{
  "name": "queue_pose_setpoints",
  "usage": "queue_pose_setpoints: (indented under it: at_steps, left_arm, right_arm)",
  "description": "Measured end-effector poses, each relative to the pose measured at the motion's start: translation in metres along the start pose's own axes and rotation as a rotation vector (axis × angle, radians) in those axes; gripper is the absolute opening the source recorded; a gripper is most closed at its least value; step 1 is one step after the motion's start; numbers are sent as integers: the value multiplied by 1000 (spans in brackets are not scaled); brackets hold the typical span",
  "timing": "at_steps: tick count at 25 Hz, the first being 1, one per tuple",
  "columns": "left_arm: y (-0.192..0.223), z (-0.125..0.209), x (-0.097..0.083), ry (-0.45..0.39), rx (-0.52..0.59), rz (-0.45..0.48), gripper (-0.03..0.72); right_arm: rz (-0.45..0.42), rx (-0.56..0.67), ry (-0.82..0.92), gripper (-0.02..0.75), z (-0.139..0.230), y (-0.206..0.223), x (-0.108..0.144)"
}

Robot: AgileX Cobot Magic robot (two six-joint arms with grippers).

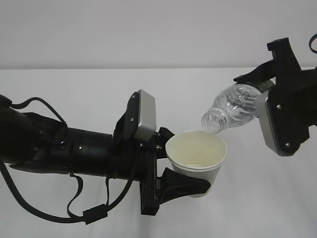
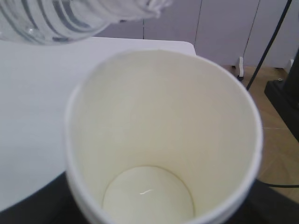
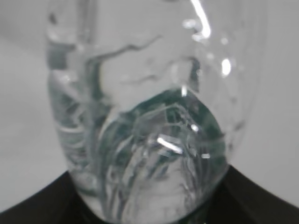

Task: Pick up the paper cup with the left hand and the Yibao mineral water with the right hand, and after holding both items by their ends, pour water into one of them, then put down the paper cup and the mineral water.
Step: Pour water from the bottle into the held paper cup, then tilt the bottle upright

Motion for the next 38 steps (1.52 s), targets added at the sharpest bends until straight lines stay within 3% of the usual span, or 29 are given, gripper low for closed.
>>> queue_pose_setpoints:
  at_steps: [38]
  left_arm:
    - [0,5,5,10,32,-29,477]
  right_arm:
    - [2,-7,-72,445,-3,-5,-3]
Point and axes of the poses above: a point on each arm's last joint axis where the gripper is mounted, y pointing out along that axis toward the gripper, x along the wrist's bending axis when the last joint is at zero, z = x × y, the point moved 7 cm from there along y, pointing out along that axis toward the gripper, and after that the axes turned 8 degrees about -y, right-handed, at the moved point
